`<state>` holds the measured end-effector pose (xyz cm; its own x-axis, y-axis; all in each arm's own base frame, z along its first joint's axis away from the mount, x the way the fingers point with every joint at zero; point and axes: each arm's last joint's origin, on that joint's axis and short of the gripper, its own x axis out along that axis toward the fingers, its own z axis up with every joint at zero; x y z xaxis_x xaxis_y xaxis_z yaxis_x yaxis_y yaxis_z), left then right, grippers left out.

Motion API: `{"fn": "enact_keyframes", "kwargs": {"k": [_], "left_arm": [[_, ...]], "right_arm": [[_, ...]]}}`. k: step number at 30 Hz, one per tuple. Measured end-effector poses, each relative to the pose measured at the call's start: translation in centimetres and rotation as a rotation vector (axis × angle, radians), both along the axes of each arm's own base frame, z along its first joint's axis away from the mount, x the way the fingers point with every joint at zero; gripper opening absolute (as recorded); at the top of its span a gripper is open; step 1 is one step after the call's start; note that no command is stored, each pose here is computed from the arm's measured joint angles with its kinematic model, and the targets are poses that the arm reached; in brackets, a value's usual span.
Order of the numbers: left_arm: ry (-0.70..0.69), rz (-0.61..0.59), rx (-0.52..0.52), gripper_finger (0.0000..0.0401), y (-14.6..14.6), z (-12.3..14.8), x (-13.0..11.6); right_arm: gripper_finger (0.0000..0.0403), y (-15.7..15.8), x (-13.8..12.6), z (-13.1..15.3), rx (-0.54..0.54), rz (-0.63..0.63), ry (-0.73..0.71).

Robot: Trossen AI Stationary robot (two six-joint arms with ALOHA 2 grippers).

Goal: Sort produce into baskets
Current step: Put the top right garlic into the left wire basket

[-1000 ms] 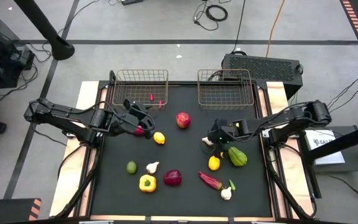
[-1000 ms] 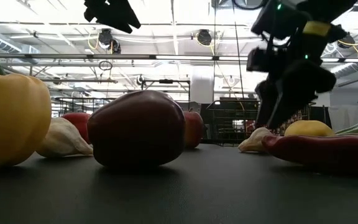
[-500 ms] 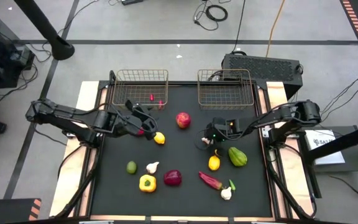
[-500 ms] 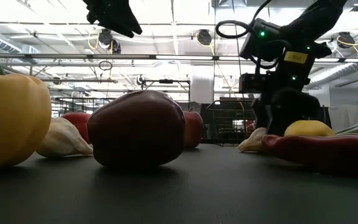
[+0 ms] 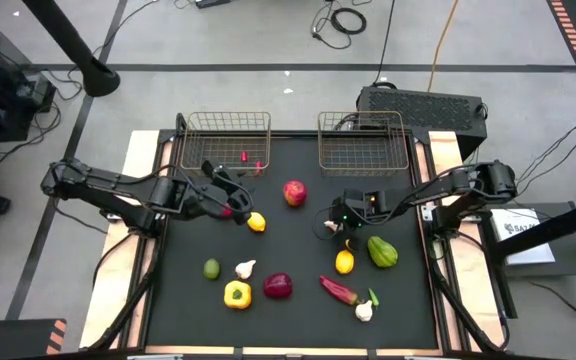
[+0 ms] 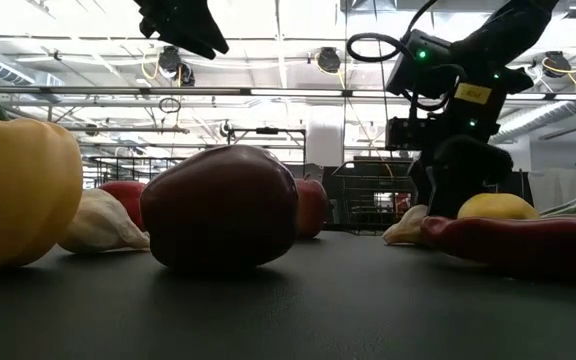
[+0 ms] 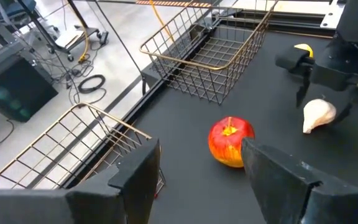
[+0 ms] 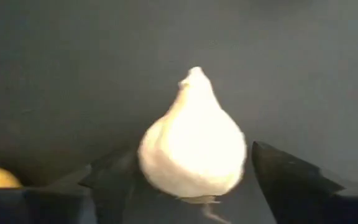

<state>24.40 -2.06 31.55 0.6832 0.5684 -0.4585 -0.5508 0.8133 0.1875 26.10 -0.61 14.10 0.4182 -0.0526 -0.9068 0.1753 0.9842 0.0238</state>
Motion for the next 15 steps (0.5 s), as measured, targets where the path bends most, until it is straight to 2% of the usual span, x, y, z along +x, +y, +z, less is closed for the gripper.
{"fn": "enact_keyframes", "kwargs": {"k": [5, 8, 15], "left_arm": [[0.0, 0.0, 0.0, 0.0232, 0.0, 0.0, 0.0], [0.0, 0.0, 0.0, 0.0232, 0.0, 0.0, 0.0], [-0.001, 0.0, 0.0, 0.0232, 0.0, 0.0, 0.0]], "right_arm": [[0.0221, 0.07, 0.01, 0.0, 0.023, 0.009, -0.001], [0.0197, 0.07, 0.01, 0.0, 0.02, 0.015, -0.001], [0.0196, 0.06, 0.38, 0.37, 0.018, 0.017, -0.022]]}}
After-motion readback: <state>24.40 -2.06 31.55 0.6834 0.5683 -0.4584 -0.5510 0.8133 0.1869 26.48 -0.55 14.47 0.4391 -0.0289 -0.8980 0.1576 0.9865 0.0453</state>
